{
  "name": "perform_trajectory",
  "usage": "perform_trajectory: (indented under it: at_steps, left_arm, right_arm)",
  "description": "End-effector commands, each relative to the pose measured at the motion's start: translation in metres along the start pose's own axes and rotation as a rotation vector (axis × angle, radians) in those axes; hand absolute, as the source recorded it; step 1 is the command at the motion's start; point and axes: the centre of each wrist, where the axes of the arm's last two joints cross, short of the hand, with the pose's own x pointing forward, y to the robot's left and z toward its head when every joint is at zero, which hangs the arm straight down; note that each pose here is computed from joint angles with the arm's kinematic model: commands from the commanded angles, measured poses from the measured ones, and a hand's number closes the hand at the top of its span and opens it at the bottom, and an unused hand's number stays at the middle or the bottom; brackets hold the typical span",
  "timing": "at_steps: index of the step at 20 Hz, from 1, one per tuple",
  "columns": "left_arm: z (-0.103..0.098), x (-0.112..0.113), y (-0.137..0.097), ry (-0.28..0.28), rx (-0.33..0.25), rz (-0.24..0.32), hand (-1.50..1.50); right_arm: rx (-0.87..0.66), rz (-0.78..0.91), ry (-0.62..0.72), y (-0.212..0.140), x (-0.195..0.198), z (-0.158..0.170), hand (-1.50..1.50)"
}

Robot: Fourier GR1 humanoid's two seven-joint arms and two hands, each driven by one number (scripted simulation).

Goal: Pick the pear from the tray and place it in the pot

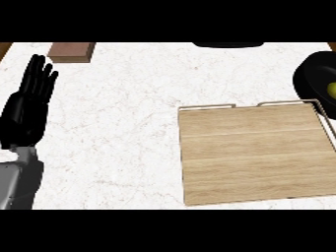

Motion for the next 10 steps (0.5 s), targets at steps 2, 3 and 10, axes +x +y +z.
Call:
perform_trajectory:
  at_steps: [2, 3, 10]
  left_arm:
    - [-0.011, 0.001, -0.009, -0.008, 0.011, -0.008, 0.00]
    - [0.002, -0.008, -0.003, 0.017, -0.005, 0.003, 0.00]
    - [-0.008, -0.002, -0.003, 0.013, -0.004, -0.008, 0.00]
  right_arm:
    - [-0.038, -0.020, -0.009, -0.053, -0.029, -0.004, -1.50]
    - [-0.046, -0.029, -0.033, -0.073, -0.014, -0.013, -1.50]
    - [-0.063, -0.015, -0.016, -0.121, -0.035, -0.007, -1.50]
